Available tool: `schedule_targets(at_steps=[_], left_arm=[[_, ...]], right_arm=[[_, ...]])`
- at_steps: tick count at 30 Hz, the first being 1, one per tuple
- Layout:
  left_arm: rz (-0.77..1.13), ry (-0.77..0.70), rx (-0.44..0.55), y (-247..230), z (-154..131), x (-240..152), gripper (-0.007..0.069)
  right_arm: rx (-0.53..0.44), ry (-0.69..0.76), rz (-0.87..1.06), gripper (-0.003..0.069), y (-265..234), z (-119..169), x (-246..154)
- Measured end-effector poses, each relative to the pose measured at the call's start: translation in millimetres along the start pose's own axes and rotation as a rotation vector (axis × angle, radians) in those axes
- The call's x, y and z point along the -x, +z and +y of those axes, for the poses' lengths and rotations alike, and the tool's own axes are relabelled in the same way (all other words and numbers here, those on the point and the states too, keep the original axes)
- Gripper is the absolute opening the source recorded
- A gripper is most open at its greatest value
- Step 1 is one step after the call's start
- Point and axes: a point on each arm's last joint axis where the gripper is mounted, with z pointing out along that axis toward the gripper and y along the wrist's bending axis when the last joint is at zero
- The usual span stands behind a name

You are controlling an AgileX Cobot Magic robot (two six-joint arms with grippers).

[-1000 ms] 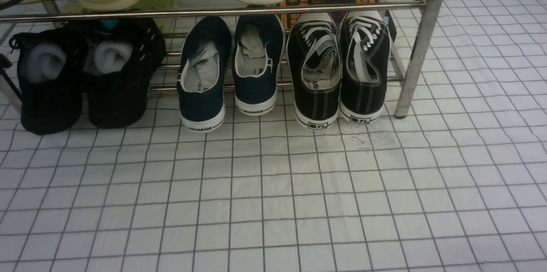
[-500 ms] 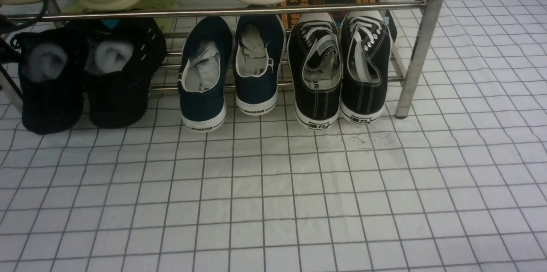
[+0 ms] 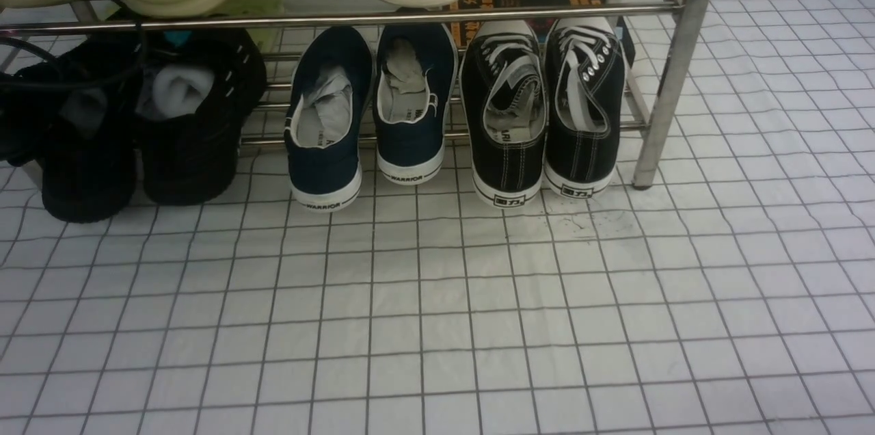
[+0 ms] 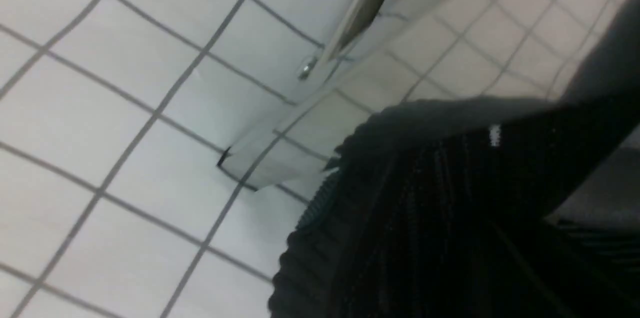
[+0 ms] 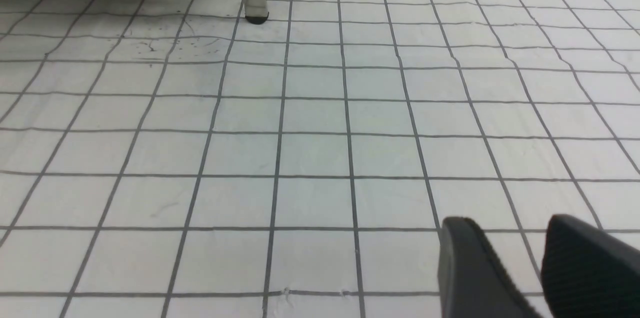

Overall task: Take the shoes off the shelf with your hand from the white checkered tablecloth.
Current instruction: 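Grasp the leftmost shoe on the bottom shelf of the shoe rack with the left gripper, then set the held shoe down on the floor in front of the rack with the left gripper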

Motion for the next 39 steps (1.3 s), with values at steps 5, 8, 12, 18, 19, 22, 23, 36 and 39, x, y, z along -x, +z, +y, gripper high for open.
schedule_targets(at_steps=[5, 8, 12, 18, 19, 22, 23, 36, 39], left_arm=[[0.095, 0.098, 0.042, -35.2, -4.1, -4.8, 0.0039], [0.152, 0.131, 0.115, -70.3, -4.8, -9.2, 0.0036], [0.242, 0.145, 0.269, -106.2, 5.2, -21.6, 0.0036], [0.329, 0.154, 0.407, -113.7, 28.0, -54.9, 0.0036], [0.349, 0.149, 0.412, -107.4, 32.7, -63.7, 0.0036], [0.399, 0.154, 0.424, -90.9, 44.3, -83.9, 0.0037], [0.404, 0.159, 0.427, -87.3, 46.3, -86.2, 0.0039], [0.303, 0.125, 0.508, -107.5, 34.2, -44.7, 0.0365], [0.249, 0.109, 0.429, -115.5, 15.6, -29.5, 0.0407]], right_arm=[[0.0, 0.0, 0.0, 0.0239, 0.0, 0.0, 0.0], [0.0, 0.0, 0.0, 0.0239, 0.0, 0.0, 0.0], [0.0, 0.0, 0.0, 0.0239, 0.0, 0.0, 0.0], [0.0, 0.0, 0.0, 0.0239, 0.0, 0.0, 0.0], [0.0, 0.0, 0.0, 0.0239, 0.0, 0.0, 0.0], [0.0, 0.0, 0.0, 0.0239, 0.0, 0.0, 0.0], [0.0, 0.0, 0.0, 0.0239, 0.0, 0.0, 0.0], [0.0, 0.0, 0.0, 0.0239, 0.0, 0.0, 0.0], [0.0, 0.0, 0.0, 0.0239, 0.0, 0.0, 0.0]])
